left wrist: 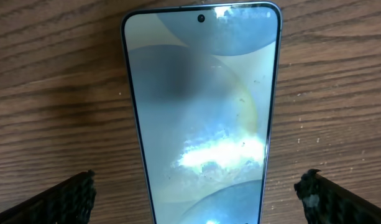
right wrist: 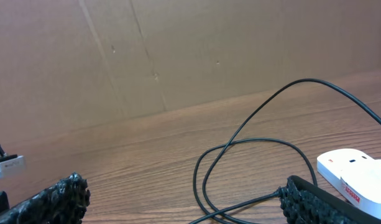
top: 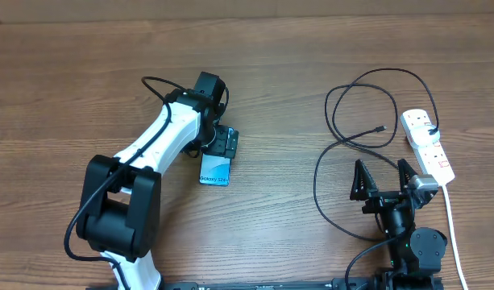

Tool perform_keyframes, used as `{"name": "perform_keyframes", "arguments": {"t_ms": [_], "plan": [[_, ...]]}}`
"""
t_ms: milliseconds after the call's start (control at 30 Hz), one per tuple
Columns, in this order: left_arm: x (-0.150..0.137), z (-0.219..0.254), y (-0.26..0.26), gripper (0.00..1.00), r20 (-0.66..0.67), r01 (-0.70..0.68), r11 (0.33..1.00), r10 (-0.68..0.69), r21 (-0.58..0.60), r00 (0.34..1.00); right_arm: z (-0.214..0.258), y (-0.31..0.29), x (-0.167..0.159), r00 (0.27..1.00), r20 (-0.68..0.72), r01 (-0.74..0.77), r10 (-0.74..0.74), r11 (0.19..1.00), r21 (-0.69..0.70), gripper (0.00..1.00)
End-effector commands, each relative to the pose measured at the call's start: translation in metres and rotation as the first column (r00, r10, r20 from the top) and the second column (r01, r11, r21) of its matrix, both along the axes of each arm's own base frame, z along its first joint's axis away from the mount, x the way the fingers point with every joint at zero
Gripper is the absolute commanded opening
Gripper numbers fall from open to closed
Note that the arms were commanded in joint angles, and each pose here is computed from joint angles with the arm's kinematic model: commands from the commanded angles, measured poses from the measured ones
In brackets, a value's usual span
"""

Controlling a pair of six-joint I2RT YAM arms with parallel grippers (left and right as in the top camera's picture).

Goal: Plug charger to phone and switch on socket
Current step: 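Lower the left gripper and grasp the phone's top edge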

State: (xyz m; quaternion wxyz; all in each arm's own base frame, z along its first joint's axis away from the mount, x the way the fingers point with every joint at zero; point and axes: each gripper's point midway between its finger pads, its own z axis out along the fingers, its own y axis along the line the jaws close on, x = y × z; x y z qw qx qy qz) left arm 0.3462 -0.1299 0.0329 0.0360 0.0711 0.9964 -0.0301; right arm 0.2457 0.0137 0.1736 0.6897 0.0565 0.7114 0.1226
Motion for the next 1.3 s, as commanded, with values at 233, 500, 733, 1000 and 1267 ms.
{"name": "perform_keyframes", "arguments": {"t_ms": [233, 500, 733, 1000, 1267], "plan": [[-0.001, -0.025, -0.015, 1.00, -0.049, -0.026, 1.000, 0.026, 0.001, 0.998, -0.002, -0.001, 0.000, 1.000, 0.004, 0.005, -0.005, 1.000, -0.005, 1.00], [0.000, -0.025, -0.012, 1.00, -0.036, -0.105, 0.994, 0.106, 0.031, 0.994, -0.002, -0.001, 0.000, 1.000, 0.004, 0.005, -0.005, 1.000, -0.005, 1.00], [0.000, -0.025, -0.012, 1.00, -0.036, -0.105, 0.994, 0.106, 0.031, 0.994, -0.002, -0.001, 0.000, 1.000, 0.004, 0.005, -0.005, 1.000, -0.005, 1.00], [0.001, -0.027, -0.011, 1.00, -0.029, -0.105, 0.994, 0.107, 0.036, 0.994, -0.002, -0.001, 0.000, 1.000, 0.004, 0.005, -0.005, 1.000, -0.005, 1.00], [0.001, -0.029, -0.011, 1.00, -0.026, -0.106, 0.994, 0.106, 0.034, 0.994, -0.002, -0.001, 0.000, 1.000, 0.004, 0.005, -0.005, 1.000, -0.005, 1.00]]}}
